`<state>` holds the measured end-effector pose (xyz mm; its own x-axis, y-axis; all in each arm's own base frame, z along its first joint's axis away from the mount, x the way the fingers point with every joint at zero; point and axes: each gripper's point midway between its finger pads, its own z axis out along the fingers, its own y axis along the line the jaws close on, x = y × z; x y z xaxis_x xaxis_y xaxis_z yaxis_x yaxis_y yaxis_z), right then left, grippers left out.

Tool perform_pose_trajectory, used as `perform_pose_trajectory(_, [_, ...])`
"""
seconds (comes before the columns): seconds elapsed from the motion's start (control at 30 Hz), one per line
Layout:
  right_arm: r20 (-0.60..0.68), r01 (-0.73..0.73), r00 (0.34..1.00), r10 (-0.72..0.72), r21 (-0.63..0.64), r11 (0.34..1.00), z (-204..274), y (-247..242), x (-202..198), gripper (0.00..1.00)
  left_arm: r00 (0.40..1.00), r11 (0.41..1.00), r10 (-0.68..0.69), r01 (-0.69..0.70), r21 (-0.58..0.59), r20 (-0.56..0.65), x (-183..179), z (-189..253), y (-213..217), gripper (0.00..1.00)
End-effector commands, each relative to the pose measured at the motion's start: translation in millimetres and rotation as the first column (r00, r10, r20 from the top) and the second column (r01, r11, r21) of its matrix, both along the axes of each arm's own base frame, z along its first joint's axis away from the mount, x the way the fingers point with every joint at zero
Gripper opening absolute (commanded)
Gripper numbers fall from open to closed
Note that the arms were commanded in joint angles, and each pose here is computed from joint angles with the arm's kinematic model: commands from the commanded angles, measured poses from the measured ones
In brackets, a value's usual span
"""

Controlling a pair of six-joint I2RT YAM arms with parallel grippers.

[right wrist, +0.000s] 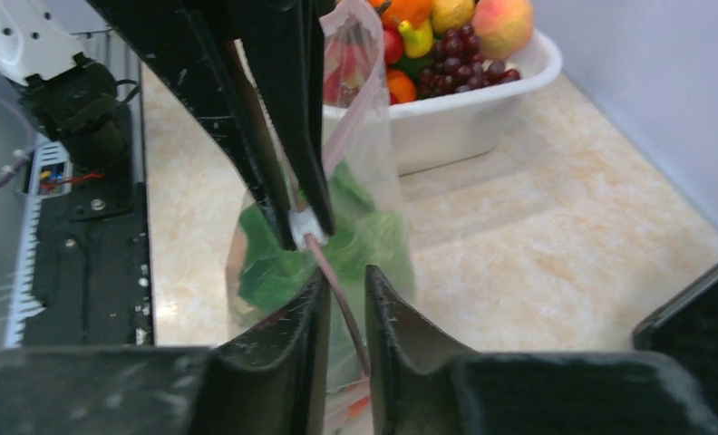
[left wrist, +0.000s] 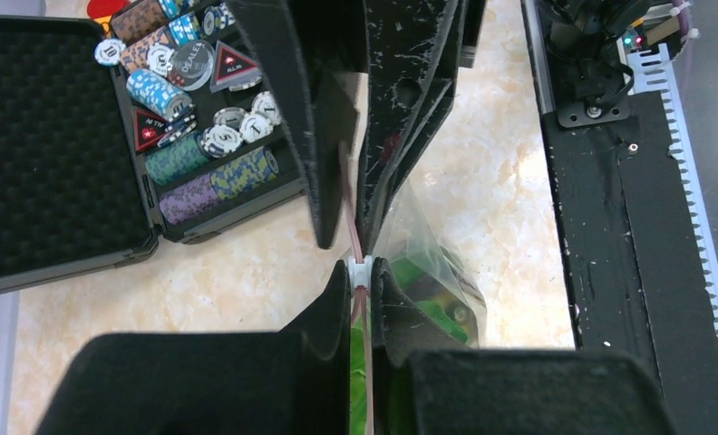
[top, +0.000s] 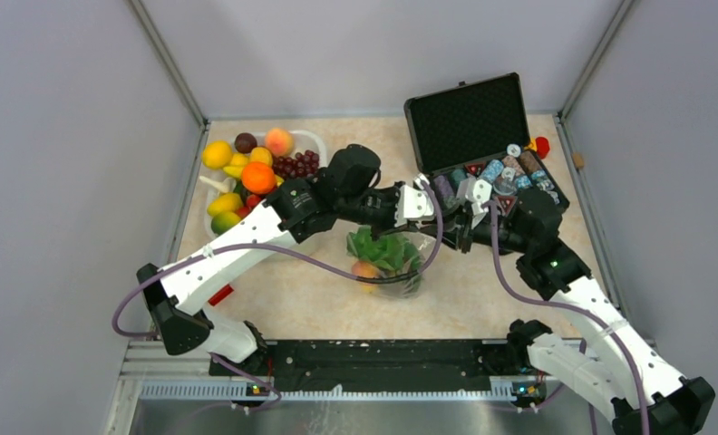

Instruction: Place the food in the zip-top bag and seal the zipper

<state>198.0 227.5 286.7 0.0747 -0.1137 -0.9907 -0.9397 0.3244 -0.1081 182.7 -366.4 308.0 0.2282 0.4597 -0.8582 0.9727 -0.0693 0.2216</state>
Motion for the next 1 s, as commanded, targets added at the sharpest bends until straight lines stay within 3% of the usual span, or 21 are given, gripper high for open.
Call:
perform_pose_trajectory(0.0, [0.066,-0.01,0.998,0.01,0.002,1.0,15,1,-3,0.09,0.999,0.999,0.006,-0.005,-0.035,0.033,-1,15,0,0.0])
perform_pose_trajectory(0.03, [0.07,-0.008,0.997,0.008,0.005,1.0,15,0,-5,0.01,0.999,0.999,0.016,-0.015,-0.028,0.039,0,12,3,0.0])
perform_pose_trajectory(0.3, [0.079,0.142,0.986,-0.145,0.041,0.989,10,-18,5,0.0,0.99,0.993,0.114,-0.113,-0.016,0.086,10,6,27,0.0])
perform_pose_trajectory(0.43, [0.091,0.232,0.967,-0.238,0.075,0.97,6,-31,9,0.0,0.971,0.975,0.223,-0.224,0.0,0.086,27,-4,62,0.0])
perform_pose_trajectory(0.53, [0.093,0.221,0.969,-0.228,0.087,0.972,8,-30,5,0.0,0.963,0.967,0.257,-0.256,-0.015,0.082,31,-4,76,0.0])
perform_pose_trajectory(0.57, [0.086,0.201,0.974,-0.208,0.087,0.976,8,-27,3,0.02,0.962,0.966,0.258,-0.257,-0.028,0.084,31,0,78,0.0])
perform_pose_trajectory(0.63, [0.09,0.128,0.986,-0.137,0.099,0.987,15,-19,-5,0.26,0.968,0.971,0.236,-0.232,-0.057,0.083,27,8,75,0.0])
perform_pose_trajectory(0.7, [0.092,0.048,0.994,-0.058,0.1,0.994,25,-10,-14,0.41,0.977,0.977,0.202,-0.196,-0.082,0.07,23,16,69,0.0])
perform_pose_trajectory(0.87, [0.104,0.013,0.994,-0.022,0.086,0.996,51,-5,-12,0.6,0.99,0.984,0.132,-0.126,-0.125,0.046,16,33,55,0.0])
perform_pose_trajectory(0.97, [0.102,-0.008,0.995,0.003,0.052,0.999,60,-2,-10,0.62,0.992,0.985,0.113,-0.105,-0.139,0.048,14,40,51,0.0])
